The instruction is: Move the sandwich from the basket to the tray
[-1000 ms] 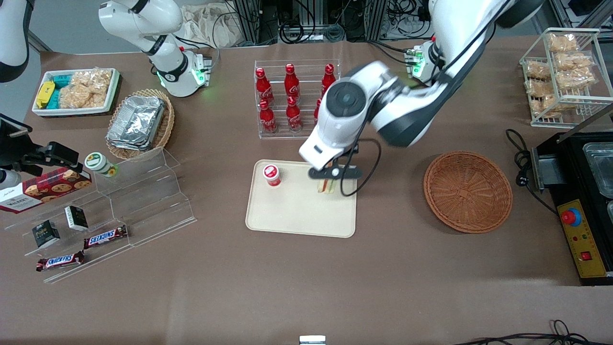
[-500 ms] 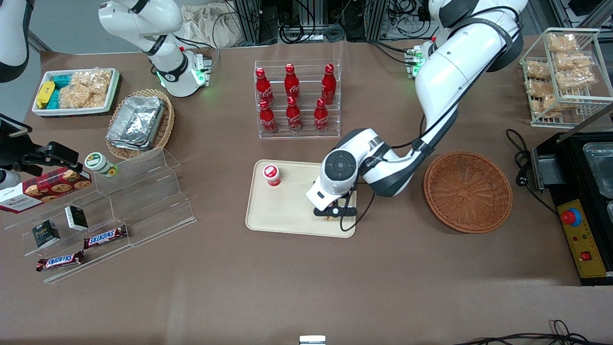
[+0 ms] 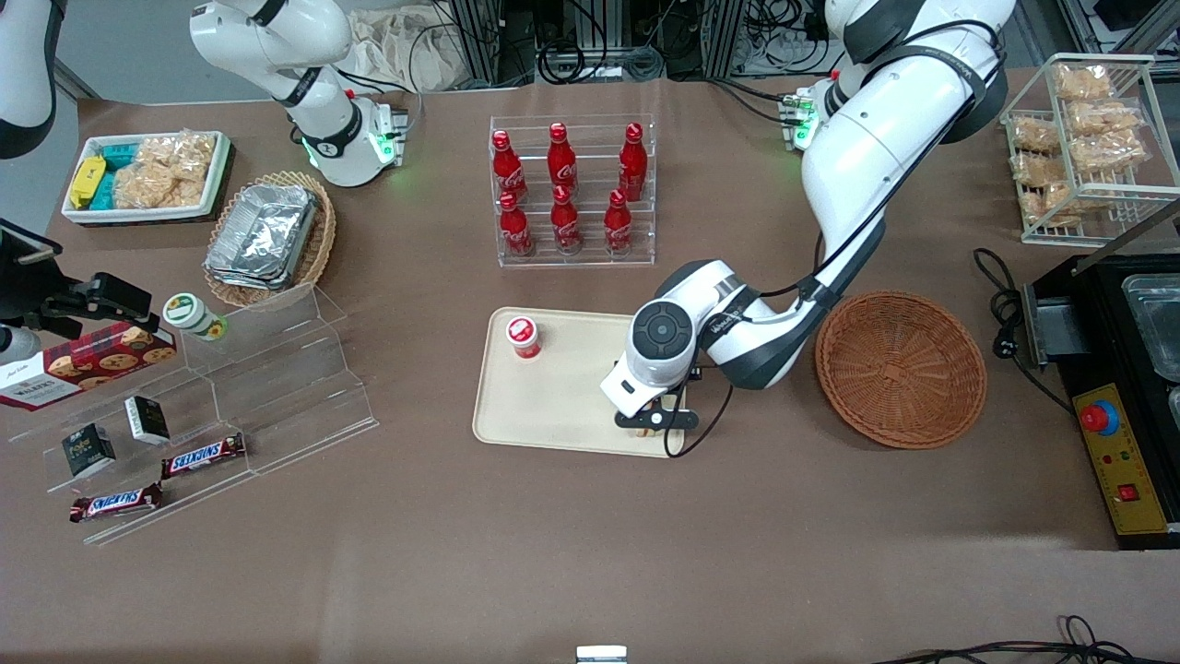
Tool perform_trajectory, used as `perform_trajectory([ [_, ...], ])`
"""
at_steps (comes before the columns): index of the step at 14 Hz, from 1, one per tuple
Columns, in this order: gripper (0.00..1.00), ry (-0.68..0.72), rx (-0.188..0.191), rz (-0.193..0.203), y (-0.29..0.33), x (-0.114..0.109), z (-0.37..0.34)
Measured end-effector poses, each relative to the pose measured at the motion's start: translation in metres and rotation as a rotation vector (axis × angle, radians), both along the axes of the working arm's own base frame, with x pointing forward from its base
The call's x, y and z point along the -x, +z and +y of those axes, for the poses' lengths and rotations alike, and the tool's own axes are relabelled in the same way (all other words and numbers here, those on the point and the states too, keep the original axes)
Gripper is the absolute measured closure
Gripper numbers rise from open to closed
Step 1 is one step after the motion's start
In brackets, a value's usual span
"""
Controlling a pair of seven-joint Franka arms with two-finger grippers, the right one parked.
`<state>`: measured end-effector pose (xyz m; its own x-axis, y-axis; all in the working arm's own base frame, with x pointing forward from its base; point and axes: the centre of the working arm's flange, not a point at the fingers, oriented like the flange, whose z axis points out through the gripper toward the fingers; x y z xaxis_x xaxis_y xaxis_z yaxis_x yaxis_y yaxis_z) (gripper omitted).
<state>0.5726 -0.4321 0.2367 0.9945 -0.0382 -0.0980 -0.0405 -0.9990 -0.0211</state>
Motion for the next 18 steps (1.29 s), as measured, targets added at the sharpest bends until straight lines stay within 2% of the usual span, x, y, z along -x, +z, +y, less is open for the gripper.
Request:
perform_trajectory([
  [3,0.01,0.013,0.016,-0.027,0.017,-0.010,0.000],
  [6,0.00,0.030,0.013,-0.073,0.063,-0.022,0.004],
  [11,0.00,0.075,-0.068,-0.142,0.186,-0.026,0.029],
  [12,0.00,0.087,-0.079,-0.162,0.211,-0.024,0.036],
  [14,0.00,0.125,-0.077,-0.193,0.253,-0.024,0.059],
  [15,0.00,0.135,-0.075,-0.193,0.268,-0.025,0.071],
  [18,0.00,0.122,-0.109,-0.168,0.288,-0.027,0.103],
])
